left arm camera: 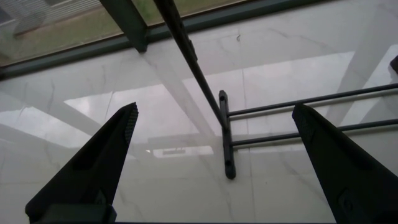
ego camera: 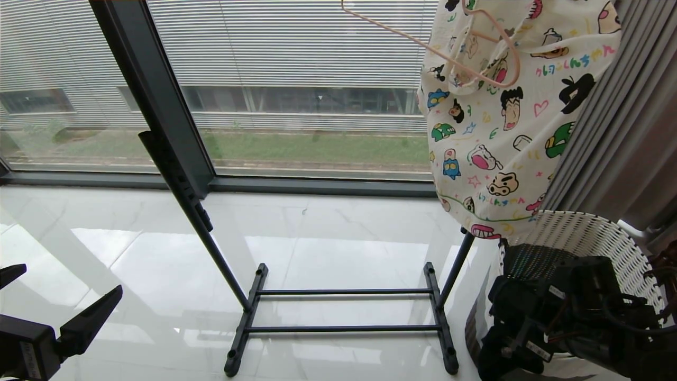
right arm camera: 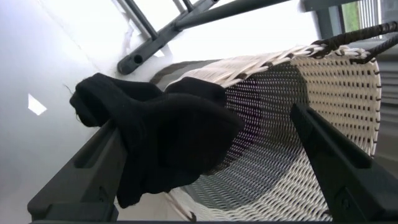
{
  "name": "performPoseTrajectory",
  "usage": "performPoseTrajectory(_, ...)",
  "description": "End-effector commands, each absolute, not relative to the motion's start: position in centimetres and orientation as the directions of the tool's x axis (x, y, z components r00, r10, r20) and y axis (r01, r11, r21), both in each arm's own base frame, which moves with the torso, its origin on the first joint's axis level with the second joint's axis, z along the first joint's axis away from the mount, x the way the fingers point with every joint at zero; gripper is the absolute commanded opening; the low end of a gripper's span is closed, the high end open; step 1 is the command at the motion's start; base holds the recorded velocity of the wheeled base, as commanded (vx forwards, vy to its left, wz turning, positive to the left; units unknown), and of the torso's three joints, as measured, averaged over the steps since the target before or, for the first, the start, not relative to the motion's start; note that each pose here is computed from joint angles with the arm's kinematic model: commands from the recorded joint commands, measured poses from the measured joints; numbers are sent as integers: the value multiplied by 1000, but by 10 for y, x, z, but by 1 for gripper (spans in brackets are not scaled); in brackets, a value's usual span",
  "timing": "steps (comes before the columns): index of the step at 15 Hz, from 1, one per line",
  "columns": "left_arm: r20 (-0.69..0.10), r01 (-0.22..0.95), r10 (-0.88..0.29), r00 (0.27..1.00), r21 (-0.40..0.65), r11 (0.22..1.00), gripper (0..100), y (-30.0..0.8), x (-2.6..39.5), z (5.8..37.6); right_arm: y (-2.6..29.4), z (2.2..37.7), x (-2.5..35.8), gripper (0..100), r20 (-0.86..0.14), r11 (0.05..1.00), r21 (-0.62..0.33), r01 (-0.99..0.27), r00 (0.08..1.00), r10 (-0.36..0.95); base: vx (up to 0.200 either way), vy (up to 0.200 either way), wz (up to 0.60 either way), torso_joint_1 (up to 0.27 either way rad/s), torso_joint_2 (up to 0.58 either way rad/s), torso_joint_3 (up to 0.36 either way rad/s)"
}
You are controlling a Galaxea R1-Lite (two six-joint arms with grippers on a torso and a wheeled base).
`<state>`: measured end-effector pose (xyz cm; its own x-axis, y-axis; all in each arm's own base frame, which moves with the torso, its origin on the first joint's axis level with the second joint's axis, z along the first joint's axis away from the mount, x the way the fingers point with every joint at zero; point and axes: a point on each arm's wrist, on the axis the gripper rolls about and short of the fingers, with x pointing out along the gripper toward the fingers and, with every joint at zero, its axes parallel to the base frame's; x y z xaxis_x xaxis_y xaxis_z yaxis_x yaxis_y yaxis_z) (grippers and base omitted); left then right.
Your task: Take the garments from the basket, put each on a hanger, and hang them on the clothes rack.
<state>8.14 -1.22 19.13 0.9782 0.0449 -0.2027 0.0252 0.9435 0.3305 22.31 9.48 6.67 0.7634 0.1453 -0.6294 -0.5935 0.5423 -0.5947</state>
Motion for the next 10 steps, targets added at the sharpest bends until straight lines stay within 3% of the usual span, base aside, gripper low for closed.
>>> performPoseTrajectory(1, -203, 23, 48, 978, 330, 944, 100, -12, 82, 191, 95, 64, 223, 100, -637, 538, -592, -600, 758, 143, 0, 0, 0, 0, 0, 0)
performPoseTrajectory(2, -203, 24, 46, 978, 330, 944, 100, -12, 82, 191, 96, 65, 223, 0, -636, 538, -593, -600, 758, 145, 0, 0, 0, 0, 0, 0)
performPoseTrajectory(6, -203, 23, 45, 978, 318, 948, 100, -12, 81, 191, 98, 69, 222, 0, -622, 537, -599, -595, 767, 156, 0, 0, 0, 0, 0, 0)
performPoseTrajectory(10, -211, 35, 34, 977, 316, 948, 100, -13, 81, 189, 108, 101, 219, 0, -511, 554, -633, -540, 830, 225, 0, 0, 0, 0, 0, 0)
